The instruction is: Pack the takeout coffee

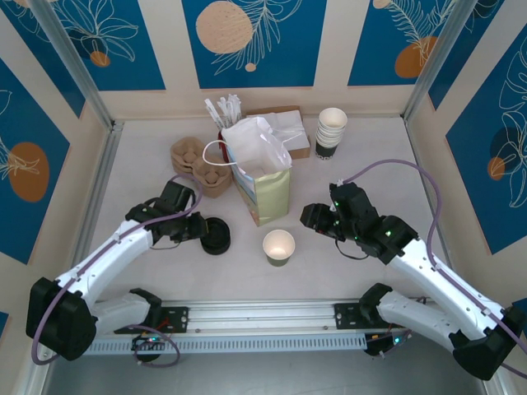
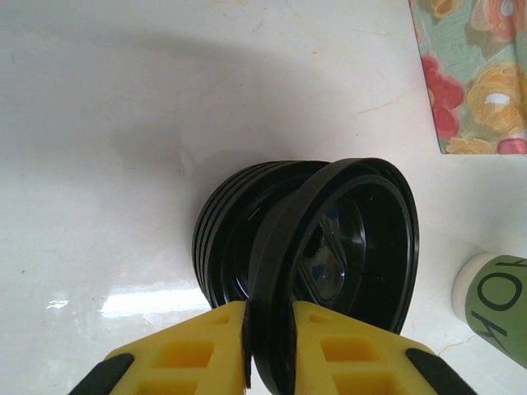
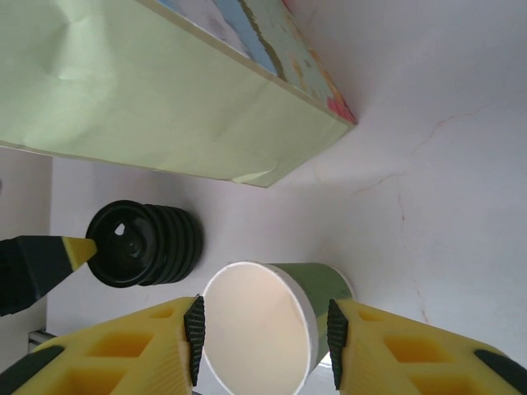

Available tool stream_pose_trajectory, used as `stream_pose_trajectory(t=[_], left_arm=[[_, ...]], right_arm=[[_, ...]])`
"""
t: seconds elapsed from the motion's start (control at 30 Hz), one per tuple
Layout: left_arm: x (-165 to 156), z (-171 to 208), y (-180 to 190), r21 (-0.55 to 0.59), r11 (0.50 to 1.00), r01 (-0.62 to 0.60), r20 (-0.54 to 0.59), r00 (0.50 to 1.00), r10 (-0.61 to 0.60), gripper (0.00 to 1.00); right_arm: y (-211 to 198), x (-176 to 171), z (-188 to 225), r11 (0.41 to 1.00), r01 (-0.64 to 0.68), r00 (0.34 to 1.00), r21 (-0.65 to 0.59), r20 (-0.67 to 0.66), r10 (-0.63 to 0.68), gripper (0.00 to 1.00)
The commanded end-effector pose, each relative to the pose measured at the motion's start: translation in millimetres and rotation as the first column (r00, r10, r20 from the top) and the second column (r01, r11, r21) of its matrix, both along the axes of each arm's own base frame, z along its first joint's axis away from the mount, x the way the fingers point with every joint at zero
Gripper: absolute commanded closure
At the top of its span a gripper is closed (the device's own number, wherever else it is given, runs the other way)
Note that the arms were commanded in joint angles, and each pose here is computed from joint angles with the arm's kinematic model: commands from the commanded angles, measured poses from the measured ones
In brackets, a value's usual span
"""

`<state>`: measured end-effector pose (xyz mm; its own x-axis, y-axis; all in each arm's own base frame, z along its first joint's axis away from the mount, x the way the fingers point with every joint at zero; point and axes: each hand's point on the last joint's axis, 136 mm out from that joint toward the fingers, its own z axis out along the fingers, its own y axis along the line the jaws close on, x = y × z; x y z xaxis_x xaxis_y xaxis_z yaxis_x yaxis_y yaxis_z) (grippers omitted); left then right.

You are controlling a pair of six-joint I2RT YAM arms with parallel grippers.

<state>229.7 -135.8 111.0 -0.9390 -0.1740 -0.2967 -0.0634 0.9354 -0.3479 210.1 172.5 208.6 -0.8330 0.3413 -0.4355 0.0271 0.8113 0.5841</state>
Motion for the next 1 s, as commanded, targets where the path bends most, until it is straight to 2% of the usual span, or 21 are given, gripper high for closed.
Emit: stream_pose_trajectory(t=[0.0,0.27,0.53,0.97], left_arm=[[-3,5,1,0.007,1.0,-0.006,-0.003,1.0,0.006,0.82],[-4,16,0,-0.006,1.0,-0.008,0.015,1.0,0.008,0.83],[-6,55,-4,-0.049,0.999,0.01,0.084,0.996,-0.006,0.83],[-26,105,-32,-0.214,0.974,0.08,0.14,0.989,-0.05,0.83]], right_arm=[[3,-4,13,0.999,-0.01,1.0,0.048,0.001,0.01,0.54],[9,-5,14,0.996,-0.03,0.999,0.081,-0.01,0.03,0.54],[36,-7,34,0.97,-0.109,0.994,0.218,0.001,0.111,0.54],[77,-10,49,0.915,-0.219,0.971,0.34,-0.014,0.238,0.51]])
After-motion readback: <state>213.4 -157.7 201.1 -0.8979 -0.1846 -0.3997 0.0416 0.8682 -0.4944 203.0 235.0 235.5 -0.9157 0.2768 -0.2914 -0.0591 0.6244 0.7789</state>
